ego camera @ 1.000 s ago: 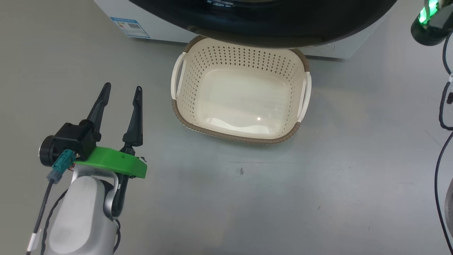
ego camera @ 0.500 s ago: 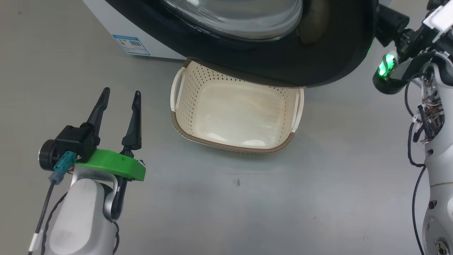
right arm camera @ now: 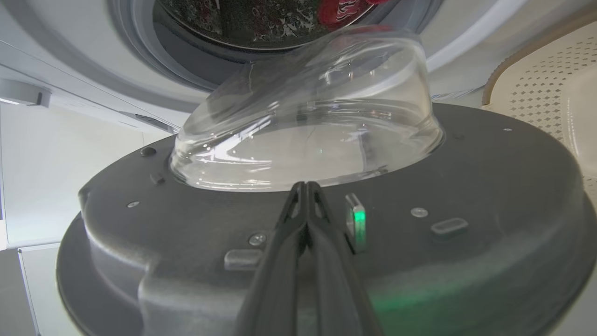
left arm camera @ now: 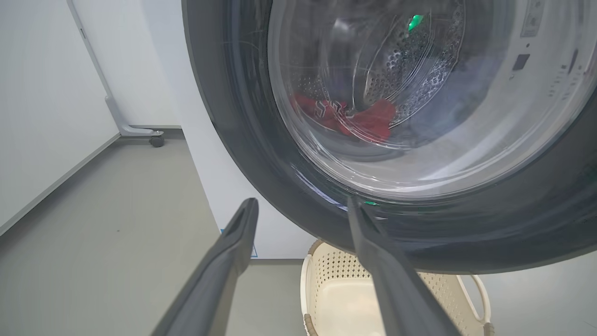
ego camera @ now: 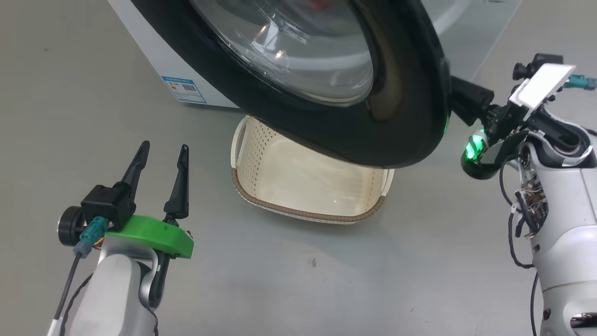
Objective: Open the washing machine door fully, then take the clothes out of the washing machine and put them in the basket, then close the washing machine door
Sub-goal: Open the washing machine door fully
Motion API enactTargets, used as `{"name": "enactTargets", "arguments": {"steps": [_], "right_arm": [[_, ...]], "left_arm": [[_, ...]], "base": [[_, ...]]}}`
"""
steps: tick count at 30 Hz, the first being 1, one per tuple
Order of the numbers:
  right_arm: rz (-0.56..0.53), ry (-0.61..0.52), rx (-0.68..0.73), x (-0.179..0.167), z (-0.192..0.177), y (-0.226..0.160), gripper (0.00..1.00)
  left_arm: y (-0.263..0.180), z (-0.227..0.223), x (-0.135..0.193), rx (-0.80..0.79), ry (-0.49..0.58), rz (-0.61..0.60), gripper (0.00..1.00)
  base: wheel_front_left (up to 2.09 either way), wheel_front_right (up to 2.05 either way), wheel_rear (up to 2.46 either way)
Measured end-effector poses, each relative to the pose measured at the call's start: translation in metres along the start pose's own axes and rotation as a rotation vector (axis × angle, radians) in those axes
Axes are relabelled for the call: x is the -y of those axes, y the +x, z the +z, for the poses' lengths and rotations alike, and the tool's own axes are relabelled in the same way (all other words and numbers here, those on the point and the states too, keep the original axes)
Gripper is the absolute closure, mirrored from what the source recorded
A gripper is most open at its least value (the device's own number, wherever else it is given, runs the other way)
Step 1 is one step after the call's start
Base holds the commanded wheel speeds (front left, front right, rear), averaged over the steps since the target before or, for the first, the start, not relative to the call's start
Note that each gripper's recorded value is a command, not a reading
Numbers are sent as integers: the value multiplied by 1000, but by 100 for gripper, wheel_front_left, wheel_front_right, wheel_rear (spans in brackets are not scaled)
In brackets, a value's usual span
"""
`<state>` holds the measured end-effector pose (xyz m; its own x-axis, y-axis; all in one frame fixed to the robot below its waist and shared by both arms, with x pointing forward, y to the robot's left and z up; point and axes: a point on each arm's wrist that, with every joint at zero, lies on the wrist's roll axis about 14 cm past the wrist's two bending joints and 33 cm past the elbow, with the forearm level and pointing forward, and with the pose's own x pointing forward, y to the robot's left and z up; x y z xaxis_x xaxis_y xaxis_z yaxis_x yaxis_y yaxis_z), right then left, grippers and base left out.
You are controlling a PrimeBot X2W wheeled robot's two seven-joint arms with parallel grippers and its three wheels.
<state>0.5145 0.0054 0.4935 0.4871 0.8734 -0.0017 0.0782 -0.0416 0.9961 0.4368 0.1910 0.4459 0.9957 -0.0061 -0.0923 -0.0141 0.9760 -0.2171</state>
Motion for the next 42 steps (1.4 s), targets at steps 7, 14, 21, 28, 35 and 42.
{"name": "enactTargets", "arguments": {"steps": [7,14,21,28,35,42], "right_arm": [[-25,6,-86,8,-43,0,100],[-31,9,-129,8,-74,-6,100],[-27,20,-182,8,-104,-8,100],[-9,-1,-264,0,-132,0,100],[22,21,-337,-5,-159,4,100],[54,43,-416,-12,-188,9,100]], "left_arm": [[-16,3,-1,2,-5,8,0],[-32,7,4,7,-3,-2,0],[-48,13,1,26,-4,9,0],[-61,19,-7,44,-3,36,0],[-68,25,-14,63,-1,63,0],[-75,24,-19,63,-4,85,0]], "base": [[0,0,0],[0,0,0],[0,0,0],[0,0,0],[0,0,0],[0,0,0]]}}
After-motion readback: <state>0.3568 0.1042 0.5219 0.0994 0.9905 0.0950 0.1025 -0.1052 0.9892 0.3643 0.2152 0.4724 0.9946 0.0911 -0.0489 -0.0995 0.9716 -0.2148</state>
